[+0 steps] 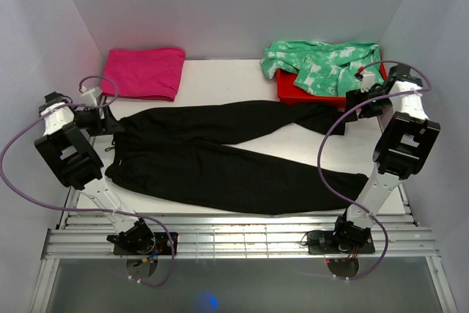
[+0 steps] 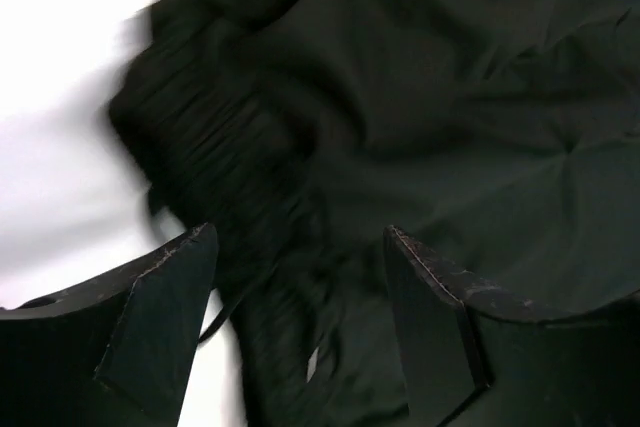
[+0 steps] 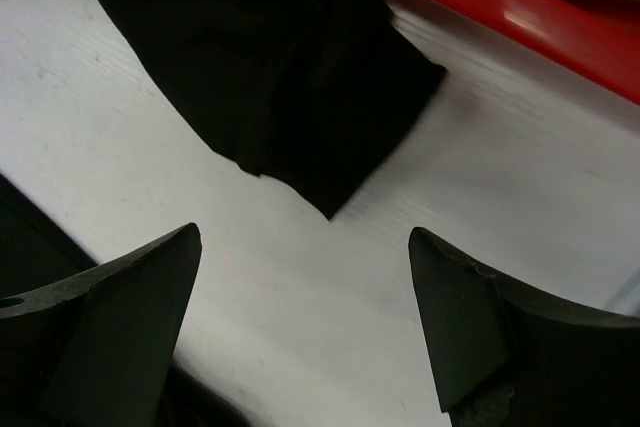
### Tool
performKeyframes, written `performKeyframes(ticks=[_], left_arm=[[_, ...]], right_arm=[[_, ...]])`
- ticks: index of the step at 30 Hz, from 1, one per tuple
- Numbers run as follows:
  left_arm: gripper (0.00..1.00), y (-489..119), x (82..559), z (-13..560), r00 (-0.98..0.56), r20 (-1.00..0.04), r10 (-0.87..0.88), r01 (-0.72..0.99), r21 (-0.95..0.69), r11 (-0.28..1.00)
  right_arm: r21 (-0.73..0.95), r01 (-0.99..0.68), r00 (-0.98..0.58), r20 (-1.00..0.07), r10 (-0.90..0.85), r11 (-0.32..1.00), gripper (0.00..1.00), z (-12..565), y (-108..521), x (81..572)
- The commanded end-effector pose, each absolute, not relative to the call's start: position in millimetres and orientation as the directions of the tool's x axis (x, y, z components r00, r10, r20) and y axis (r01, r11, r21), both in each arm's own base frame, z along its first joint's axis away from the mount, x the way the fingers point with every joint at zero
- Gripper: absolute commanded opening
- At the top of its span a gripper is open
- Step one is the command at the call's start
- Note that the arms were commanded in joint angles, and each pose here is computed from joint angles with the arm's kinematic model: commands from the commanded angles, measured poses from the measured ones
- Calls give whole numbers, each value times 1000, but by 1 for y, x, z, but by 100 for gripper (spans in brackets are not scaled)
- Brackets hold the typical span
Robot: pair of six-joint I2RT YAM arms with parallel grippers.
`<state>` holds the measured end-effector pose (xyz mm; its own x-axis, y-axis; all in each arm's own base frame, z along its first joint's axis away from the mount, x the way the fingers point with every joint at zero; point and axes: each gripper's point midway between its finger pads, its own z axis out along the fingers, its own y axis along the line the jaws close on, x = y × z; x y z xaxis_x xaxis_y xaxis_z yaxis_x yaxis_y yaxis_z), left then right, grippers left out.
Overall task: Fold and stack the trousers
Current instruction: Flatten the trousers out
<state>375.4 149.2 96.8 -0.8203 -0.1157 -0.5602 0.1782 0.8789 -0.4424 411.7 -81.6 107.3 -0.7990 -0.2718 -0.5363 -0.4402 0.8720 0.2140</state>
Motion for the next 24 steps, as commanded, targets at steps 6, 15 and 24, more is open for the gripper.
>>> performKeyframes(ticks=[6, 15, 24], left_arm=[[78, 124, 401, 88, -810, -551, -202, 124, -498, 858], [77, 124, 406, 89, -808, -552, -204, 123, -497, 859], [79, 139, 409, 70, -842, -495, -213, 40, -451, 892]], right_arm=[[154, -430, -729, -641, -241, 889, 88, 70, -41, 461], [160, -373, -724, -666, -179, 914, 81, 53, -48, 495], [45, -550, -610, -704, -364, 834, 8, 58, -35, 468]])
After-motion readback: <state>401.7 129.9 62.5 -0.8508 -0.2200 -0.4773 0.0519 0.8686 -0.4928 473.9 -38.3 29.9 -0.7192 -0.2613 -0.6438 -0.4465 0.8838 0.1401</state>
